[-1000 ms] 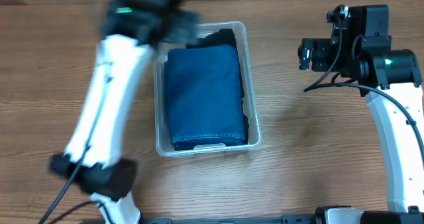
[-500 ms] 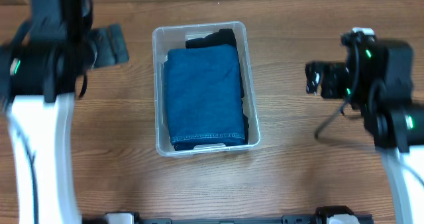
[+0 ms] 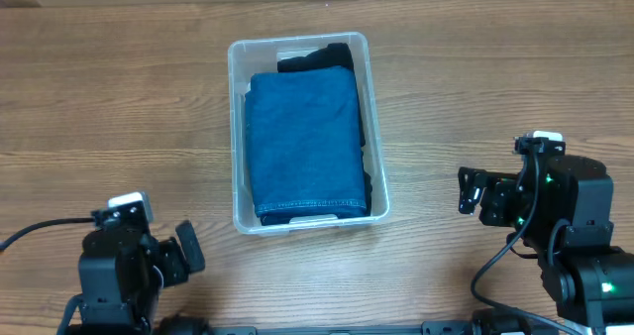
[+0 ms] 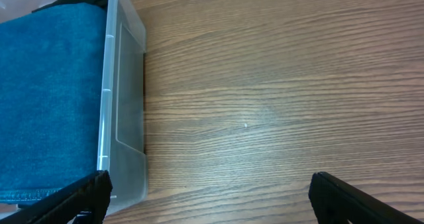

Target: Pack container

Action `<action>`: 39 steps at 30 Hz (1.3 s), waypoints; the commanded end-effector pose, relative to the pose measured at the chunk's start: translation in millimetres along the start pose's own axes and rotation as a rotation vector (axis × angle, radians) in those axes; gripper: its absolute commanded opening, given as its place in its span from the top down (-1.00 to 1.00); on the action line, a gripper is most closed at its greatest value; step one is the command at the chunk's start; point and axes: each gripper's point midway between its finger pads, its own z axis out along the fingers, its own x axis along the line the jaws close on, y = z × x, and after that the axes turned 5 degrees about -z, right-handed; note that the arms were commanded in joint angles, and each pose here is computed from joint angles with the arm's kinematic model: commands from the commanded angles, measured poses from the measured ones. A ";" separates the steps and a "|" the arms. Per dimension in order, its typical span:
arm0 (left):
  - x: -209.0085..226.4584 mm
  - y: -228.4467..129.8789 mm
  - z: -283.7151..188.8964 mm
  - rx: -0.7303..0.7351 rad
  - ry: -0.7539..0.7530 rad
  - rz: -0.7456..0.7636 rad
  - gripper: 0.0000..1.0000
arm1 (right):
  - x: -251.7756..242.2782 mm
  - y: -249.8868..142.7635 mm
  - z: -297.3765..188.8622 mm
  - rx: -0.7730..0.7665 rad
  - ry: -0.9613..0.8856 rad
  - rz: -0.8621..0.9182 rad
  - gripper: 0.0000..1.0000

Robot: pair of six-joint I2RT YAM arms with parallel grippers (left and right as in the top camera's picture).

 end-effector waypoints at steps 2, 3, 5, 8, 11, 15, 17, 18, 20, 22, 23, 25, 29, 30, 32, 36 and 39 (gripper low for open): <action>2.7 -2.1 2.4 0.006 0.016 -0.012 -0.99 | -0.2 -0.8 0.9 0.001 -0.003 0.007 -1.00; 2.7 -2.1 2.4 0.006 0.016 -0.012 -1.00 | -0.2 -0.9 0.9 0.001 -0.003 0.007 -1.00; 2.7 -2.1 2.4 0.006 0.016 -0.012 -1.00 | -0.7 -1.5 -1.2 -0.003 -0.006 0.006 -1.00; 2.7 -2.1 2.4 0.006 0.016 -0.012 -1.00 | 4.4 11.2 -14.5 -0.116 0.022 -0.011 -1.00; 2.7 -2.1 2.4 0.006 0.016 -0.012 -1.00 | 22.3 26.2 -24.4 -0.402 0.112 -0.150 -1.00; 2.7 -2.1 2.4 0.006 0.016 -0.012 -1.00 | 29.4 9.3 -19.3 -0.766 0.166 -0.247 -1.00; 2.7 -2.1 2.4 0.006 0.016 -0.012 -1.00 | 26.9 -1.6 -10.0 -0.884 0.165 -0.259 -1.00; 2.7 -2.1 2.4 0.006 0.016 -0.012 -1.00 | 22.9 -6.0 3.1 -0.913 0.149 -0.266 -1.00; 2.7 -2.1 2.4 0.006 0.016 -0.012 -1.00 | 16.6 -23.8 34.9 -0.859 0.139 -0.257 -1.00; 2.7 -2.1 2.4 0.006 0.016 -0.012 -1.00 | 10.2 -41.2 57.1 -0.769 0.122 -0.237 -1.00; 2.7 -2.1 2.4 0.006 0.016 -0.012 -1.00 | 9.3 -40.6 56.9 -0.770 0.117 -0.235 -1.00; 2.7 -2.1 2.4 0.006 0.016 -0.012 -1.00 | 9.3 -41.2 57.6 -0.767 0.118 -0.235 -1.00; 2.7 -2.1 2.4 0.006 0.016 -0.012 -1.00 | 9.3 -41.2 57.6 -0.767 0.118 -0.235 -1.00; 2.7 -2.1 2.4 0.006 0.016 -0.012 -1.00 | 9.3 -41.2 57.6 -0.767 0.118 -0.235 -1.00; 2.7 -2.1 2.4 0.006 0.016 -0.012 -1.00 | 9.3 -41.2 57.6 -0.767 0.118 -0.235 -1.00; 2.7 -2.1 2.4 0.006 0.016 -0.012 -1.00 | 9.3 -41.2 57.6 -0.767 0.118 -0.235 -1.00; 2.7 -2.1 2.4 0.006 0.016 -0.012 -1.00 | 9.3 -41.2 57.6 -0.767 0.118 -0.235 -1.00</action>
